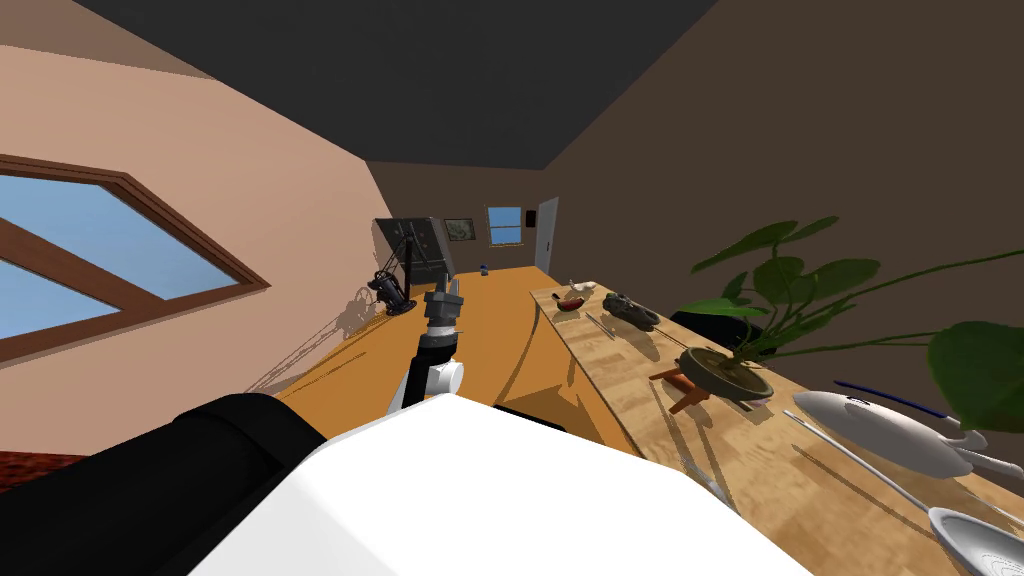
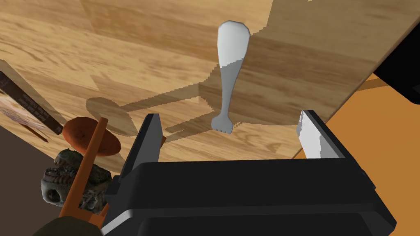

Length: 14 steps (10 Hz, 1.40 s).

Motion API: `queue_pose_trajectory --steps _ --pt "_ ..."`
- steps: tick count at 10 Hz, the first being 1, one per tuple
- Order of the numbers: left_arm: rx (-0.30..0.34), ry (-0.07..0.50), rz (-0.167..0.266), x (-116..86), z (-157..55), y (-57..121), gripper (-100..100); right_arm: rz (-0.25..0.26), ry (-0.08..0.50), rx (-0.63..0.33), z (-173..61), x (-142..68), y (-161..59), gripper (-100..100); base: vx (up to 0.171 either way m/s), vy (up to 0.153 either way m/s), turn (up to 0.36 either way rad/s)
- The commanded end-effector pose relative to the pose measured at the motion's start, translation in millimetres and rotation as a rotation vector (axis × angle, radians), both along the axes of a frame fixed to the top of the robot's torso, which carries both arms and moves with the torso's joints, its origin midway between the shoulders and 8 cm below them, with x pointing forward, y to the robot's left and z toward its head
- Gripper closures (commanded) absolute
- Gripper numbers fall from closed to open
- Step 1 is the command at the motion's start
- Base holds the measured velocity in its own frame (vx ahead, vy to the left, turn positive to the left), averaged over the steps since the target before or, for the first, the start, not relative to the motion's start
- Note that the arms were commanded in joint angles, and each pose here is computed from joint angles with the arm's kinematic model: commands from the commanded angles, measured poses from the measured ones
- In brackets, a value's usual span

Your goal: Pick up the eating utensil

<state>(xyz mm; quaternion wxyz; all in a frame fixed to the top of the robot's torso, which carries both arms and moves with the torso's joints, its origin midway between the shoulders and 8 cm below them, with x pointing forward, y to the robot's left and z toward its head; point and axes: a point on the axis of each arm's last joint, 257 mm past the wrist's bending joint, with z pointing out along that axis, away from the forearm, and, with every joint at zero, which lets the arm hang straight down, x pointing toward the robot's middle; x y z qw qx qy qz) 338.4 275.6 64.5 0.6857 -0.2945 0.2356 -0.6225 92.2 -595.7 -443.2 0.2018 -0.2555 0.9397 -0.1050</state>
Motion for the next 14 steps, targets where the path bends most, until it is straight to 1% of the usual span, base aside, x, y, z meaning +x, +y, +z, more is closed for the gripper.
queue_pose_trajectory --steps 1,5,8,11,12,13,14 --pt "0.0 0.0 0.0 0.0 0.0 0.0 0 -0.02 0.028 0.027 -10.6 -11.4 4.8 -100 0.136 -0.014 0.007" --pt "0.0 0.0 0.0 0.0 0.0 0.0 0 -0.068 0.109 0.082 -29.4 -40.5 12.6 -100 0.139 0.003 0.008" --pt "0.0 0.0 0.0 0.0 0.0 0.0 0 -0.097 0.164 0.108 -39.0 -60.8 15.4 -100 0.117 -0.003 0.004" --pt "0.0 0.0 0.0 0.0 0.0 0.0 0 -0.118 0.208 0.121 -44.9 -77.3 16.0 -100 0.094 0.005 0.001" --pt "0.0 0.0 0.0 0.0 0.0 0.0 0 -0.112 0.198 0.118 -43.8 -74.7 16.2 -100 0.031 0.0 0.001" --pt "0.0 0.0 0.0 0.0 0.0 0.0 0 -0.114 0.199 0.119 -44.0 -75.3 16.2 0 0.007 0.0 0.001" --pt "0.0 0.0 0.0 0.0 0.0 0.0 0 -0.103 0.201 0.119 -46.2 -81.9 17.7 -100 0.06 -0.009 -0.1"
